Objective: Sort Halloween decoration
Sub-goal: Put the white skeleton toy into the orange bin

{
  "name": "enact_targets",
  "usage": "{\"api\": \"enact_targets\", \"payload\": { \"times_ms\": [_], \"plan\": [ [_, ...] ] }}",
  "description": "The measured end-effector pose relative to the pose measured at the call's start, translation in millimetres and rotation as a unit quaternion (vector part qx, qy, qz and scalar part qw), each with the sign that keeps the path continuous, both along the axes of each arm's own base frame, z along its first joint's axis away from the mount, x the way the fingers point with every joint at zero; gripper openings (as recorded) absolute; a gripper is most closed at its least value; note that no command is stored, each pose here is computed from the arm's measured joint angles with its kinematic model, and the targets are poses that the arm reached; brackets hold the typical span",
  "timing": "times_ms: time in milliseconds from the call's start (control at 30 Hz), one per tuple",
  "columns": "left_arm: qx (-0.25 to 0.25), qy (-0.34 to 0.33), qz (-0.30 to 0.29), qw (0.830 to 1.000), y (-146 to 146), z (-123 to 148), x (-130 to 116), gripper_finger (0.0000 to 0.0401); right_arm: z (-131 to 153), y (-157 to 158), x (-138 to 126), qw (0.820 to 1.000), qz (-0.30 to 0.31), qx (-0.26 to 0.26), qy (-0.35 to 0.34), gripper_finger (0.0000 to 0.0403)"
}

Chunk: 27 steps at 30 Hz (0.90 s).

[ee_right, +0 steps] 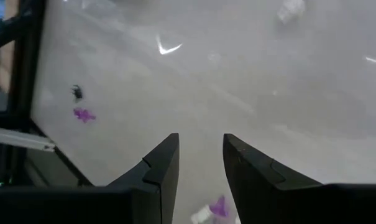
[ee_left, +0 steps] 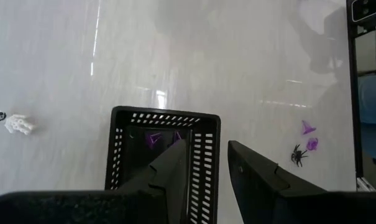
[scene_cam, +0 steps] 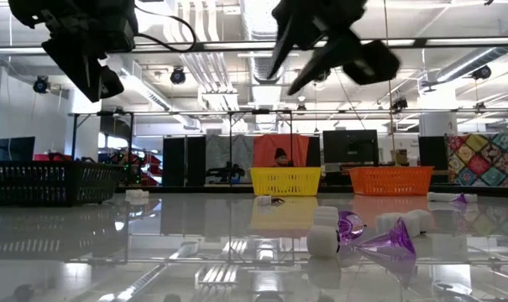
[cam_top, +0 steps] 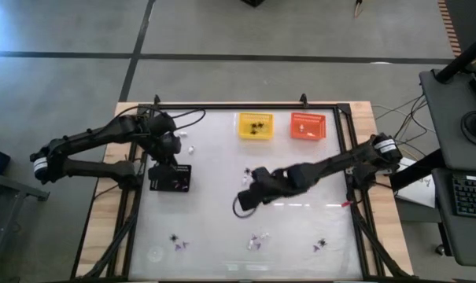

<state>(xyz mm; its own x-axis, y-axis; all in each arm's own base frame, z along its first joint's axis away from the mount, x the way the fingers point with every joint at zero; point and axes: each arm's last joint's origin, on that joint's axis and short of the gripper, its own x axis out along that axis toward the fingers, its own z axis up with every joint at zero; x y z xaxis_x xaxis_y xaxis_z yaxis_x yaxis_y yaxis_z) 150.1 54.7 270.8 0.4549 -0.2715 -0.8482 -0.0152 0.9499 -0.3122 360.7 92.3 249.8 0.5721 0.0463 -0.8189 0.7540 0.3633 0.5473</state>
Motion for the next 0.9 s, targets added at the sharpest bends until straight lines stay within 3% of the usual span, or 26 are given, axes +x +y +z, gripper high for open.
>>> {"api": "enact_targets", "payload": {
  "times_ms": [167,367,467,633,900],
  "plan": [
    [0.000,-0.001,0.002,1.000,0,1,-1,0.0102,-5,25,-15,0.999,-0.031,0.010,0.040,0.0115],
    [-0.001,-0.001,0.002,1.000,0,1,-1,0.0102,-20,47,-30,0.994,-0.016,-0.005,0.105,0.0114],
    [-0.001,-0.001,0.002,1.000,0,1,-1,0.0102,-34,56,-27,0.991,-0.003,0.012,0.130,0.0112],
    [-0.003,0.000,0.005,1.000,0,0,-1,0.0102,-62,69,-21,0.981,-0.038,0.059,0.179,0.0113],
    [-0.007,0.008,0.005,1.000,-1,-5,-2,0.0102,-78,85,-8,0.978,-0.065,0.079,0.184,0.0112]
  ]
}}
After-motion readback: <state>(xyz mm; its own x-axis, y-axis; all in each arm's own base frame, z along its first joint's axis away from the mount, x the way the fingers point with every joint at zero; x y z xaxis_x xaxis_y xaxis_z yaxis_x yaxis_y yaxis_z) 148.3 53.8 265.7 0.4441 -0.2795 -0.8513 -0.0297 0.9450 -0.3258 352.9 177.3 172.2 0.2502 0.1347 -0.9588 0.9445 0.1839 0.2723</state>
